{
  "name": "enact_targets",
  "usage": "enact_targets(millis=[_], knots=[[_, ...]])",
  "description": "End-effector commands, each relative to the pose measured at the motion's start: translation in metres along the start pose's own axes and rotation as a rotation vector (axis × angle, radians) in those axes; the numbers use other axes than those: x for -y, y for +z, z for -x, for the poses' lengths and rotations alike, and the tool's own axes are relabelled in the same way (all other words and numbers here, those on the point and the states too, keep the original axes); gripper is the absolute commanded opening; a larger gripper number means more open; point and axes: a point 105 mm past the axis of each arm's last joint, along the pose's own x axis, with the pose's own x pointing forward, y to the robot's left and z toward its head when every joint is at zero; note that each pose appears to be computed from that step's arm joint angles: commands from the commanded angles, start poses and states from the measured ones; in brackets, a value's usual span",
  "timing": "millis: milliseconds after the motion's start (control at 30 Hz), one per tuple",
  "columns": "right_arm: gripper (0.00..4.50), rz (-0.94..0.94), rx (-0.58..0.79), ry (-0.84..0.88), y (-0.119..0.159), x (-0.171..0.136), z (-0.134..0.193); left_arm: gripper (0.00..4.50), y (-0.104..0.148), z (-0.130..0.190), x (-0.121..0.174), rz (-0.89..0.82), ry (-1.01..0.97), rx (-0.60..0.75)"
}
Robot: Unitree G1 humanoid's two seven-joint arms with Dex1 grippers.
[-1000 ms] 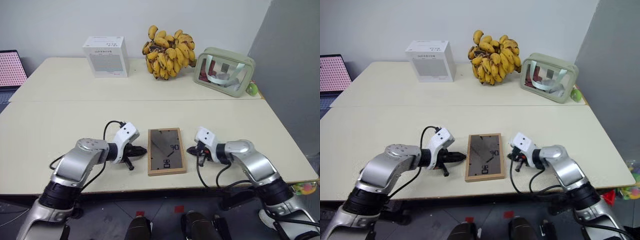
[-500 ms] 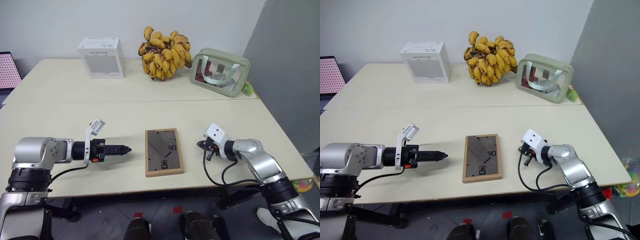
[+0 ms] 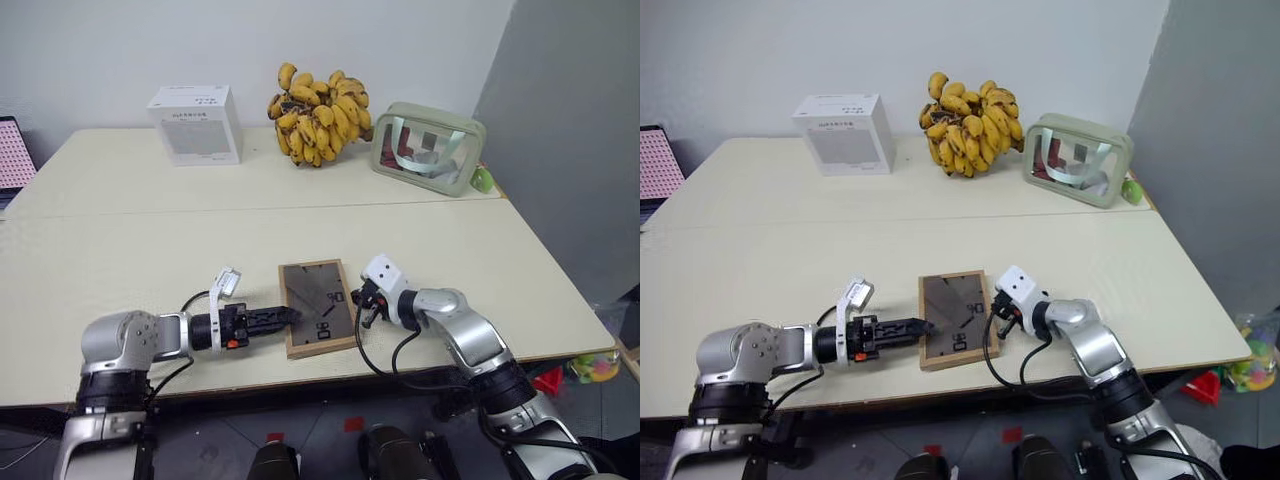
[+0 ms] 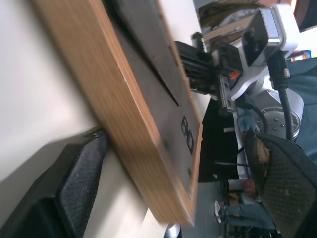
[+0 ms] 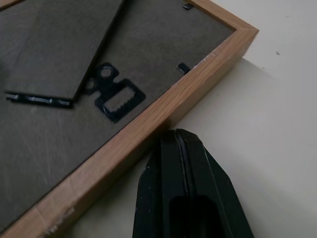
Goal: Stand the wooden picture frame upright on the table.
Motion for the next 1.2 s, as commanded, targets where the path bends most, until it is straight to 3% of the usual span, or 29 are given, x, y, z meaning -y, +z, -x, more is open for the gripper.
enact_targets(millis=[33,300,833,967,1100,1200], knots=[[0.00,-0.028,0.020,0.006,0.006,-0.009,-0.003,4.49,-0.012,-0.021,0.004,0.044,-0.011,0.012],[0.00,-0.042,-0.022,-0.073,-0.009,0.011,0.006,4.49,0.002,-0.010,0.018,0.044,-0.027,0.068],[0.00,-0.048,-0.047,-0.171,-0.022,0.045,0.025,1.57,0.001,0.019,0.036,0.010,-0.033,0.053],[0.00,-0.046,0.110,-0.188,0.015,0.061,0.039,0.99,0.012,0.016,0.045,-0.039,-0.043,0.039],[0.00,-0.050,0.269,-0.001,0.072,0.055,0.068,0.99,0.034,0.017,0.061,-0.093,-0.087,0.046],[0.51,-0.040,0.306,0.211,0.108,0.035,0.086,0.99,0.050,0.019,0.072,-0.166,-0.100,0.040]])
